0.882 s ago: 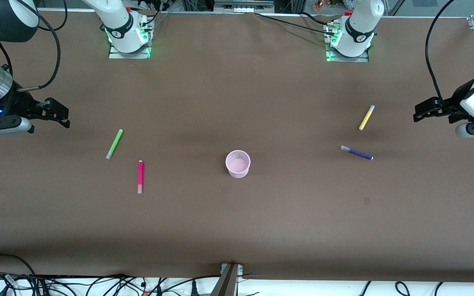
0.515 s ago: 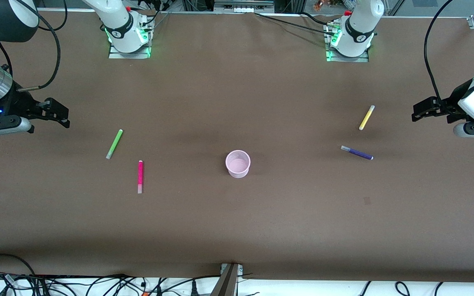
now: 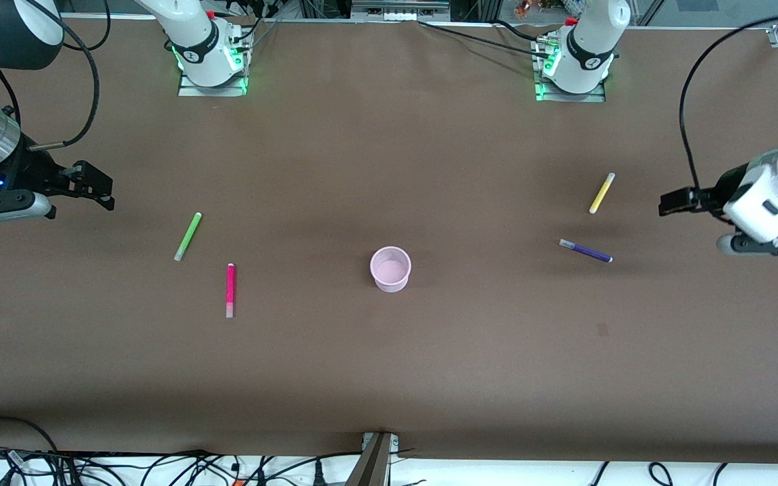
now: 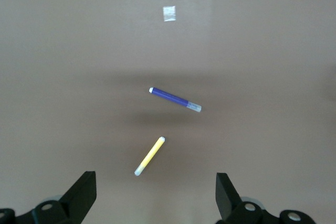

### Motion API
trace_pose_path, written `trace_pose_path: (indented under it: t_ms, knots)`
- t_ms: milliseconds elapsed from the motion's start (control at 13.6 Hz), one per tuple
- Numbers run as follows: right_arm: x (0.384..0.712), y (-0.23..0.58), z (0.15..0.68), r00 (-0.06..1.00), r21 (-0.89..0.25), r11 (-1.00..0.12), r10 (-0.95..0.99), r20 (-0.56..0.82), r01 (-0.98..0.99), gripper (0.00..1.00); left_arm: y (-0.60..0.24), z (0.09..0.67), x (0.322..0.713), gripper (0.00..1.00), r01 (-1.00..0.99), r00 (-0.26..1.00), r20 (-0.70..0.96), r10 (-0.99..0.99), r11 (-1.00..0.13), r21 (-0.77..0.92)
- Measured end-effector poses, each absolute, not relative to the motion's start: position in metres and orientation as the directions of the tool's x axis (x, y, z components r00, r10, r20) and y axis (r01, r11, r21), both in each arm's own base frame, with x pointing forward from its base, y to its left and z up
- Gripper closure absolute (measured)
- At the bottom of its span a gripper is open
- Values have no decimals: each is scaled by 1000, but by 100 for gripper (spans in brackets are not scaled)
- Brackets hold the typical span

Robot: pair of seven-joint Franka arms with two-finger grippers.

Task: Organize pens into pink holder with both arms
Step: 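Move the left gripper toward the purple marker, then lower the left gripper and close it on the purple marker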

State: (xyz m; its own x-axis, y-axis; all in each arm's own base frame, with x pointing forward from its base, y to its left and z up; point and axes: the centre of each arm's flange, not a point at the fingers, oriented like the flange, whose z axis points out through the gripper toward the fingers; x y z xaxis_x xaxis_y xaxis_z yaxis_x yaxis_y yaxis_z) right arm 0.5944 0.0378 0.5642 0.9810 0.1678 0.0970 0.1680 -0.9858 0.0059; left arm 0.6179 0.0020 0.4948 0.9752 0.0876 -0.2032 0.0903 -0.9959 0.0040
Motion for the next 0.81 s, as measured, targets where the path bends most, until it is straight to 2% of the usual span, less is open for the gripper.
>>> trace_pose_path:
  t_ms: [221,441,809]
  knots:
    - [594,38,564,981,6,-986,168,97,168,0,7,444,635,0,255,939,-230,256,-966,-31]
    - [595,38,564,981,6,-986,168,97,168,0,13,393,644,0,473,864,-169,475,-879,-54]
    - [595,38,564,981,6,-986,168,97,168,0,14,317,619,0,624,758,-168,630,-776,-94]
